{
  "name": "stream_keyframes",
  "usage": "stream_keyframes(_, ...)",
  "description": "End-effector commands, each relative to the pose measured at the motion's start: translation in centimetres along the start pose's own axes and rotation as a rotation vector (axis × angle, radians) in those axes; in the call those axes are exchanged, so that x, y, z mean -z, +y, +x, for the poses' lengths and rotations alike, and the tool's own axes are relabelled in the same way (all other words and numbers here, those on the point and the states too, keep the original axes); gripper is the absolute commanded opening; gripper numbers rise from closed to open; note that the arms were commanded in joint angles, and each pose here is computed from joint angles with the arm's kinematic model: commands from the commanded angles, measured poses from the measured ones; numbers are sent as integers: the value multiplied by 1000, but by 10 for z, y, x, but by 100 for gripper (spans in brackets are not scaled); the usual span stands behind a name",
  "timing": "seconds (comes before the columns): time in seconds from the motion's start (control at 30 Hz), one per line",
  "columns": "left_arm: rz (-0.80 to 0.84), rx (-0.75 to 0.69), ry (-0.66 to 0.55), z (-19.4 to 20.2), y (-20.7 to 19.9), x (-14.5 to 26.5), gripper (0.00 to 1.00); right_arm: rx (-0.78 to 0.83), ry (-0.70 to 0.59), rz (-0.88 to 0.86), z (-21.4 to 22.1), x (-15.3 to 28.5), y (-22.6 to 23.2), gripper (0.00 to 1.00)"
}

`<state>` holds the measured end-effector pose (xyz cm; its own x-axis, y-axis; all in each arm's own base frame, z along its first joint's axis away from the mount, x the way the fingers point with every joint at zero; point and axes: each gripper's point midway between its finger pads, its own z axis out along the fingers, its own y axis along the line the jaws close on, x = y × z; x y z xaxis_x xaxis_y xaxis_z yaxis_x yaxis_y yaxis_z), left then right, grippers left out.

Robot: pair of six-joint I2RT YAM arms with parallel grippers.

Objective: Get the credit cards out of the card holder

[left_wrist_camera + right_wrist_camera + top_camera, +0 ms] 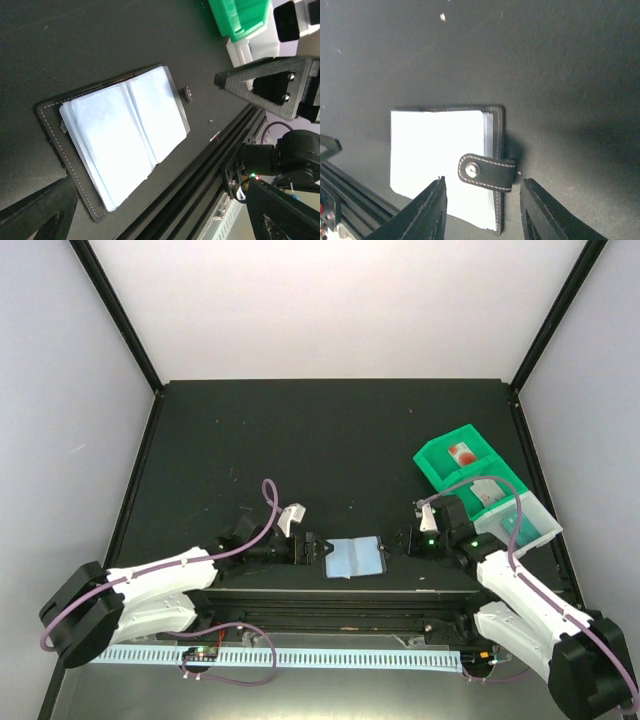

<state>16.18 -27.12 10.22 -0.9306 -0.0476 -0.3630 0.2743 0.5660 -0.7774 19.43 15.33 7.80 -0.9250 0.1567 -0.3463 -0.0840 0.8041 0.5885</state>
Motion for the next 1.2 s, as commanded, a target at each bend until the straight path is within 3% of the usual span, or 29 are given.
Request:
stream_keyframes(0.0, 57, 21, 0, -2, -6, -6, 94, 14, 31, -38, 12, -16, 6, 43)
stream_keyframes(0.43, 58, 44, 24, 7, 4, -12, 93, 55, 139, -32, 44, -51, 15, 43)
stream_keyframes(0.93, -57, 20, 4, 9, 26, -7, 90, 85, 155, 16, 58, -67, 25, 28)
stream_keyframes(1.17, -72, 13, 3, 11, 35, -11, 90, 79, 169, -6, 62, -69, 28, 27)
